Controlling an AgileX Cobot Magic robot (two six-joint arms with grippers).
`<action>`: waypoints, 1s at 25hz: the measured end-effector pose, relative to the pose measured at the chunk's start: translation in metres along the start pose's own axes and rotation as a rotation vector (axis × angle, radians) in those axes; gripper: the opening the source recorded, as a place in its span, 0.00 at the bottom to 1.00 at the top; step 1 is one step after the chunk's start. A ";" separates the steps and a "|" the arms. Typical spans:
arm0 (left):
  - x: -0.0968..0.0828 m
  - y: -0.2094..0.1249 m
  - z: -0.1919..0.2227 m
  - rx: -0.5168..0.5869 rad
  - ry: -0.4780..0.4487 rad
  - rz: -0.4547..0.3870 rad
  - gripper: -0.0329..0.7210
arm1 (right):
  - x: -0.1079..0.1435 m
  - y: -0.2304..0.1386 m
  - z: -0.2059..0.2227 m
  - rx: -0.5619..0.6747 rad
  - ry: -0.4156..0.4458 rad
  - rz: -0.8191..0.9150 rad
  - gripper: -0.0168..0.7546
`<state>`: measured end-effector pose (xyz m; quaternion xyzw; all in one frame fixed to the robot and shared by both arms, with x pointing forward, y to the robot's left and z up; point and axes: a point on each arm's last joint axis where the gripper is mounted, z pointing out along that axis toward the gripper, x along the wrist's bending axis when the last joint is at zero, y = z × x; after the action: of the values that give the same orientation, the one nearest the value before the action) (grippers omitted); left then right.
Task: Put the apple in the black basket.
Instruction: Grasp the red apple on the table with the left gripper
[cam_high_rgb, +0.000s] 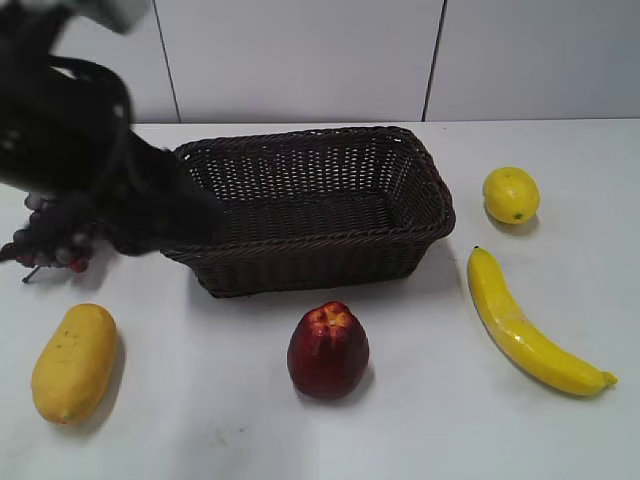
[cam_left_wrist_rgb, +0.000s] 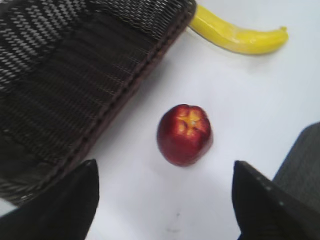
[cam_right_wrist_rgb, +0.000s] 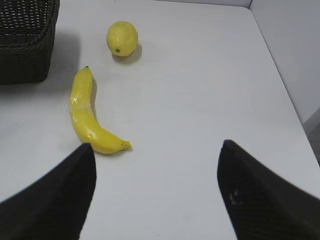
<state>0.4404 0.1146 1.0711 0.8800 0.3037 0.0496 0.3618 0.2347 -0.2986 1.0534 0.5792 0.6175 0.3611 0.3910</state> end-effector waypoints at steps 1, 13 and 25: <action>-0.006 0.002 0.011 0.027 -0.022 0.028 0.87 | 0.000 0.000 0.000 0.000 0.000 0.000 0.76; -0.027 -0.009 0.129 0.356 -0.123 0.163 0.96 | 0.000 0.000 0.000 0.000 0.000 0.000 0.76; -0.015 -0.002 0.185 0.400 -0.101 0.190 0.96 | 0.000 0.000 0.000 0.000 0.000 0.000 0.76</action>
<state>0.4842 -0.0045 0.9362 0.9601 0.2050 -0.0218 0.1888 0.2347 -0.2986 1.0534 0.5792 0.6175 0.3611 0.3910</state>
